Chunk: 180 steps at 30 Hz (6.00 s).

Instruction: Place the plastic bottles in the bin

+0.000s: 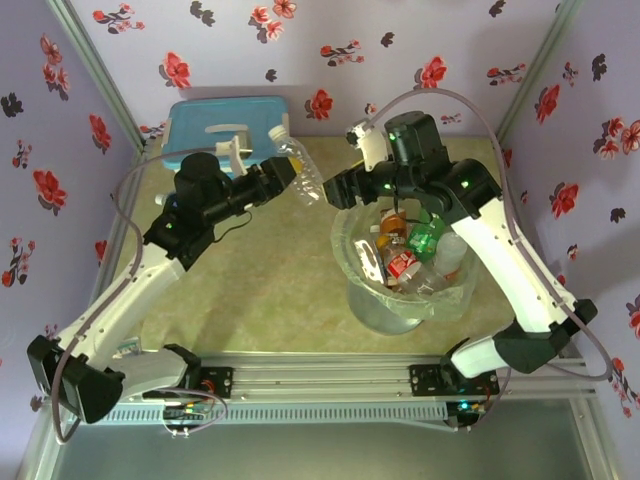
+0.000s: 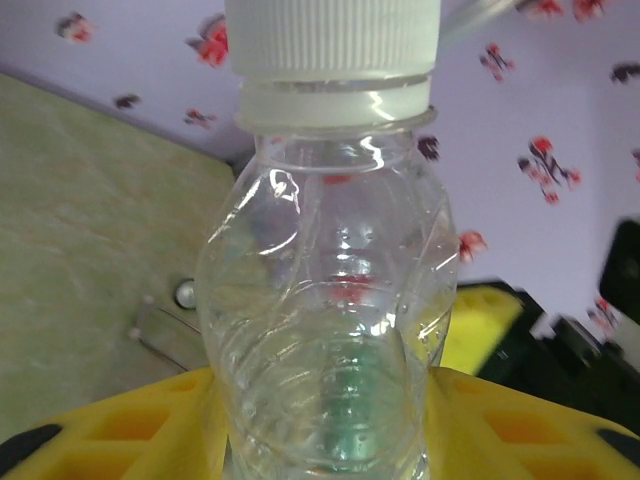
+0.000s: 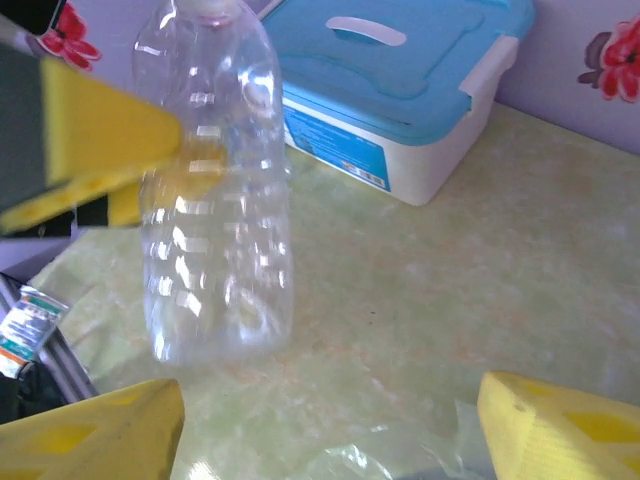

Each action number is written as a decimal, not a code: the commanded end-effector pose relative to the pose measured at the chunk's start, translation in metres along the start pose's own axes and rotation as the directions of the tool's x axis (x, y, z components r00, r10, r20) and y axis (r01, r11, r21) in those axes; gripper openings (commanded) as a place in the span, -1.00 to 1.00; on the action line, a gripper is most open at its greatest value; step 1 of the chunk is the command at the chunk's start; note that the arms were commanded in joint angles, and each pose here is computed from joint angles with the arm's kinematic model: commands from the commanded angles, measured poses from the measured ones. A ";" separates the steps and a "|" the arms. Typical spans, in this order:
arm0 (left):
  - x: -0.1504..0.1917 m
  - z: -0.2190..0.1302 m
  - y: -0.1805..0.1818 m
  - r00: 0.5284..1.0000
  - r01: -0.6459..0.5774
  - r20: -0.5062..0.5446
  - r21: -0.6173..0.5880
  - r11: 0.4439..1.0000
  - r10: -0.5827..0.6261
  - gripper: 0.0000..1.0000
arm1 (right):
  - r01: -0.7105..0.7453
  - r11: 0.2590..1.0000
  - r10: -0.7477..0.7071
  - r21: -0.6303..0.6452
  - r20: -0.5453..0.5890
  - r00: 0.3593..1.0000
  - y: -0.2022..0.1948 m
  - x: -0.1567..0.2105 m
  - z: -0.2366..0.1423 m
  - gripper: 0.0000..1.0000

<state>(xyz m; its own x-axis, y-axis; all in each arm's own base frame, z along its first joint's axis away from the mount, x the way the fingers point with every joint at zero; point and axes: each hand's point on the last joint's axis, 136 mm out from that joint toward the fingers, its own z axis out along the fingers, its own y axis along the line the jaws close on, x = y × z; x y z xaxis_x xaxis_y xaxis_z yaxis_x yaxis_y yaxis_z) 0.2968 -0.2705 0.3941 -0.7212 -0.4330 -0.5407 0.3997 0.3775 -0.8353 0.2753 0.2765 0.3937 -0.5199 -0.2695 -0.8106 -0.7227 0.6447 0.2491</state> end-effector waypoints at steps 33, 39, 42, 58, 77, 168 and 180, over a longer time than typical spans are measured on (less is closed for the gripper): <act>0.004 0.031 -0.040 0.999 0.020 -0.047 0.226 0.974 -0.010 0.10 | -0.210 0.880 0.227 -0.427 -0.011 0.974 0.020 -0.019 0.003 0.07; -0.006 0.033 -0.027 0.999 0.053 0.000 0.214 0.976 -0.054 0.43 | -0.197 0.899 0.240 -0.392 0.065 0.969 0.007 -0.032 -0.013 -0.05; -0.016 0.024 -0.008 0.996 0.060 0.057 0.154 0.986 -0.070 0.61 | -0.208 0.922 0.252 -0.326 0.100 0.963 -0.009 -0.034 -0.024 -0.06; -0.047 -0.141 0.262 0.857 0.375 0.514 -0.679 0.631 0.044 0.67 | -0.118 0.936 0.205 0.333 -0.240 0.949 -0.054 0.107 -0.102 -0.09; -0.066 -0.183 0.358 0.883 0.396 0.456 -0.850 0.349 0.109 0.68 | 0.033 0.890 0.174 0.455 -0.406 0.897 -0.067 0.125 -0.114 0.65; -0.075 -0.160 0.506 0.504 0.850 0.840 -0.442 0.288 -0.200 0.53 | -0.078 0.873 0.091 0.482 -0.004 0.996 -0.062 0.089 -0.150 0.49; -0.087 -0.169 0.466 0.525 0.822 0.832 -0.441 0.359 -0.180 0.18 | -0.074 0.874 0.080 0.481 0.008 0.997 -0.063 0.080 -0.148 0.49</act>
<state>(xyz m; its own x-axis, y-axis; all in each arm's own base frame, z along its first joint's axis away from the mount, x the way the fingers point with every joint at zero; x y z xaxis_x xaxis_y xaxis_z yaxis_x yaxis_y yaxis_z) 0.4571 0.0810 0.0469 0.0222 -0.9798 -0.1989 -0.7226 0.1218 -0.6804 0.2092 0.1104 0.3862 -0.5778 -0.2342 -0.7819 -0.3932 0.9193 0.0153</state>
